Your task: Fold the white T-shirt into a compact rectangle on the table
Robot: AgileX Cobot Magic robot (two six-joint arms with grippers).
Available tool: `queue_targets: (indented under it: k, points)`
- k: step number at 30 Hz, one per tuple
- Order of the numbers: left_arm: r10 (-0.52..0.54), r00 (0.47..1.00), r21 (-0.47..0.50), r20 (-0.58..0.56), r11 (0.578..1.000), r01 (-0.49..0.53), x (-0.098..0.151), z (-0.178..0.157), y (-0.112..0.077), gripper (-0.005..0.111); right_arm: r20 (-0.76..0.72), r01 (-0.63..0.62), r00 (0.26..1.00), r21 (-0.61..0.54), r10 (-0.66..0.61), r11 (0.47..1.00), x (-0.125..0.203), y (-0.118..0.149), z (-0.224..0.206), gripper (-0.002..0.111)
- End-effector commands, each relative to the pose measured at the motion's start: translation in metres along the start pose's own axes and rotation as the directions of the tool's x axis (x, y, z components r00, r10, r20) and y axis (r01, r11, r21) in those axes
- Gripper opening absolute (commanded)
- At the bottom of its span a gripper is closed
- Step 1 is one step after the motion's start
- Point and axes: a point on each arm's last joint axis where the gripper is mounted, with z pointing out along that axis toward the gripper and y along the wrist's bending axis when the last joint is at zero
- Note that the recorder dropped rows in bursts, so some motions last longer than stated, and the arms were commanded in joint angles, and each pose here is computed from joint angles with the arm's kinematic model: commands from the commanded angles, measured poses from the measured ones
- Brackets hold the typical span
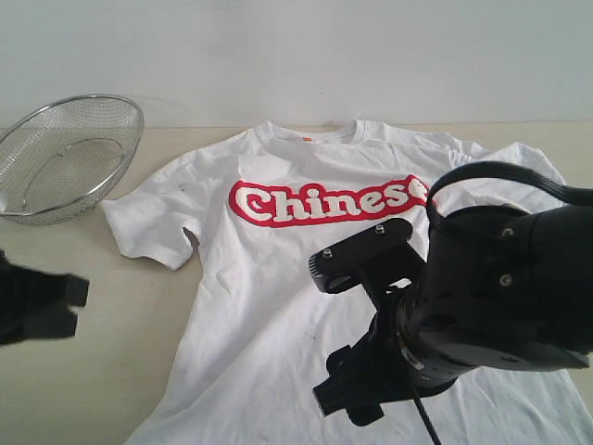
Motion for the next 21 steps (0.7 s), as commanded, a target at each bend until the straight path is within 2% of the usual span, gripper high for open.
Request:
queue_targets:
  k: [1, 7, 13, 18, 21]
  points:
    - [0.026, 0.998, -0.02, 0.058, 0.999, -0.025, -0.043, 0.013, -0.004, 0.004, 0.034, 0.002, 0.999, -0.035, -0.001, 0.999, -0.003, 0.002, -0.004, 0.077]
    - [0.05, 0.994, -0.055, 0.094, 0.997, -0.044, -0.093, 0.057, -0.003, 0.004, 0.036, 0.002, 0.999, -0.036, 0.0, 0.999, -0.004, 0.002, -0.004, 0.077]
    - [0.079, 0.997, -0.046, 0.028, 0.996, -0.077, -0.134, 0.103, -0.005, 0.004, 0.07, -0.009, 0.997, -0.107, 0.016, 0.994, -0.007, 0.009, -0.004, 0.077]
    - [0.095, 0.995, -0.024, 0.02, 0.995, -0.095, -0.158, 0.126, -0.008, 0.004, 0.085, -0.021, 0.996, -0.145, 0.033, 0.989, -0.008, 0.012, -0.005, 0.077]
    - [0.101, 0.995, -0.028, 0.0, 0.994, -0.101, -0.16, 0.141, -0.005, 0.004, 0.081, -0.025, 0.996, -0.143, 0.037, 0.989, -0.008, 0.012, -0.005, 0.077]
